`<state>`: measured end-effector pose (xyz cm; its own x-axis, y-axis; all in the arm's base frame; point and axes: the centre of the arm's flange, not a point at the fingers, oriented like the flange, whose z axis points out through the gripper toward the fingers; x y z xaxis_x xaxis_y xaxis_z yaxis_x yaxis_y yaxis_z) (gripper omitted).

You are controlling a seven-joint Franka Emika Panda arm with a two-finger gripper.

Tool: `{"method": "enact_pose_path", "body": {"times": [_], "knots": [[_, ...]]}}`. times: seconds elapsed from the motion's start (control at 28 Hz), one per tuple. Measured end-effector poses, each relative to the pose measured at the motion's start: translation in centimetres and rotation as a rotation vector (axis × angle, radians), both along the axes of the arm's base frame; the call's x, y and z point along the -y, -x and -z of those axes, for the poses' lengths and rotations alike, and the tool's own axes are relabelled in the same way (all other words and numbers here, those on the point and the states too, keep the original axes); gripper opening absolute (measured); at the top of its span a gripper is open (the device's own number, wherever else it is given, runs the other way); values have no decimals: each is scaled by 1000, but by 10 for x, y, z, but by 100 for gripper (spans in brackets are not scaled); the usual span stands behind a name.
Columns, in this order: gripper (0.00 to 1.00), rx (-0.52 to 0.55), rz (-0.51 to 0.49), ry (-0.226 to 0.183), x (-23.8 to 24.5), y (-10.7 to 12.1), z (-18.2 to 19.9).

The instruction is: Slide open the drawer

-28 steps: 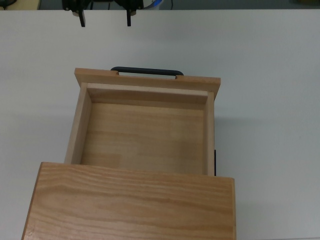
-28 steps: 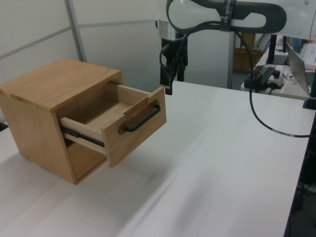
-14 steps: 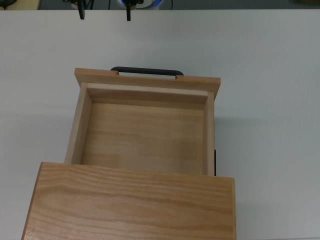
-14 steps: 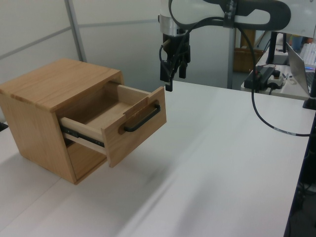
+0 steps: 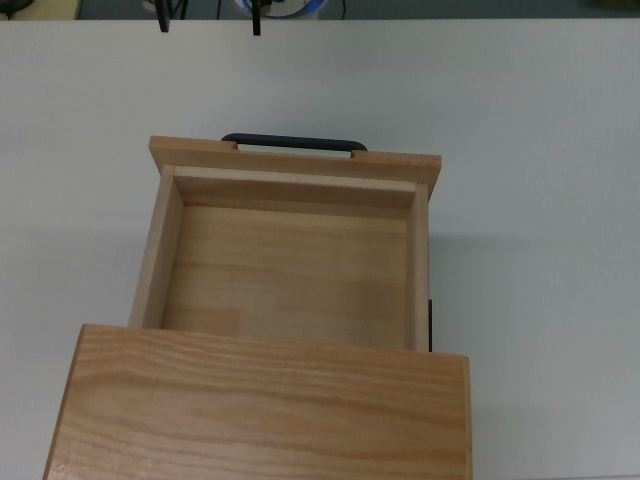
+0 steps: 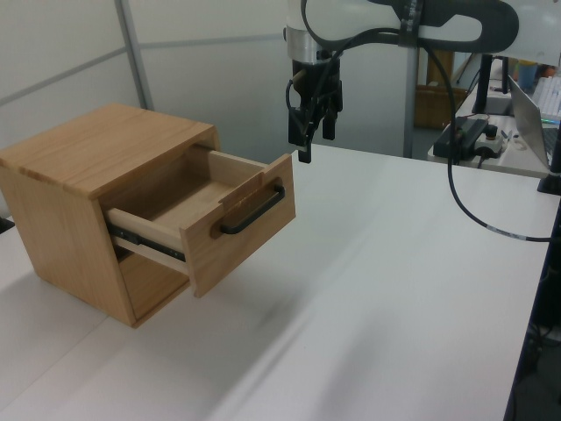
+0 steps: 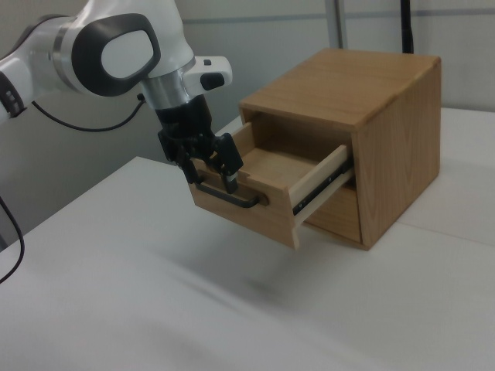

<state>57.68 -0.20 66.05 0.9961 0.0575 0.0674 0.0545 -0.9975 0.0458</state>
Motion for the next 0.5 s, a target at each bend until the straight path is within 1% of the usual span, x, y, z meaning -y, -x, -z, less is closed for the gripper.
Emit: {"method": "enact_pose_path", "body": {"times": [0.5], "knots": [[100,6,-1,1,-1,2,-3]]}}
